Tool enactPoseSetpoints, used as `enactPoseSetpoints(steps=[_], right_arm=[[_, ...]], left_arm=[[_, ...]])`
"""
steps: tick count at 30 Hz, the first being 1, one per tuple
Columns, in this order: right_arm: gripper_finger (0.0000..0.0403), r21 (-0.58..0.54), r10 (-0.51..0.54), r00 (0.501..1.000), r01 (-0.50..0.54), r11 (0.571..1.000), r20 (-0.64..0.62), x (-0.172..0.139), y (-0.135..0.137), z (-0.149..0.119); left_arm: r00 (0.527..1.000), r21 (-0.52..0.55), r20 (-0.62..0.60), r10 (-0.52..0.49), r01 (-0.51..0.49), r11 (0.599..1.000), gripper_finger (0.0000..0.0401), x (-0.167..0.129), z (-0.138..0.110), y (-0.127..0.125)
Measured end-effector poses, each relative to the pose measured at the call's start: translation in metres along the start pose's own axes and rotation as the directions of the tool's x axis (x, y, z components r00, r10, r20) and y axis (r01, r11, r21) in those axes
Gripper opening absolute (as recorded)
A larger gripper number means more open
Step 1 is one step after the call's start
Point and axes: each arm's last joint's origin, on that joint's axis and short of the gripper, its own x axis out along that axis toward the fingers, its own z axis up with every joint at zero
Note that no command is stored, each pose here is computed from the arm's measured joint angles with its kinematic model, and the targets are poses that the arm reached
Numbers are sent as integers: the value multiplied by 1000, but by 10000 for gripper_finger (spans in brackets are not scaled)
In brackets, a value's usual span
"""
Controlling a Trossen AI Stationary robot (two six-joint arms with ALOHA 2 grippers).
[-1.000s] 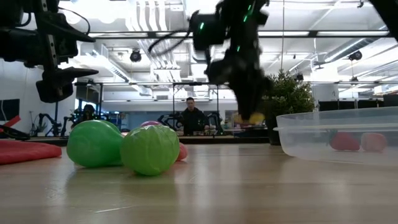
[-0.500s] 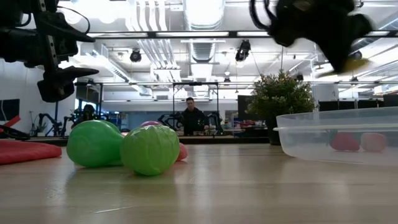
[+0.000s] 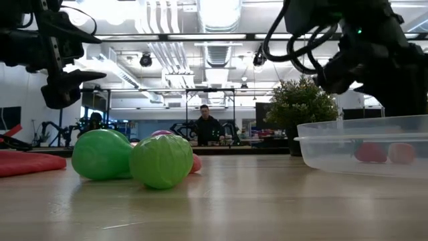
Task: Pick and placing Produce into tupperware
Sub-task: Put the yellow corn into the transparent bin, then put the orange carrot into the transparent bin
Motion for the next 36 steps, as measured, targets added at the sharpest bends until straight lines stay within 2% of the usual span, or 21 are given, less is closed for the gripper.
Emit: enactPoseSetpoints(steps=[6, 22, 26, 29, 36], right_arm=[[20, -10, 90, 996, -90, 996, 4, 14, 3, 7], [20, 20, 63, 998, -64, 998, 27, 21, -2, 11], [24, 38, 23, 999, -25, 999, 48, 17, -4, 10], [48, 13, -3, 999, 2, 1000, 47, 9, -4, 9], [137, -16, -27, 998, 28, 999, 63, -6, -2, 8]], left_arm=[[1000, -4, 8, -13, 13, 1000, 244, 0, 1, -1], [1000, -2, 5, -10, 10, 1000, 244, 0, 1, -1], [1000, -3, 5, -10, 10, 1000, 244, 0, 1, -1], [1000, -3, 6, -11, 11, 1000, 244, 0, 1, -1], [1000, -3, 5, -10, 10, 1000, 244, 0, 1, -1]])
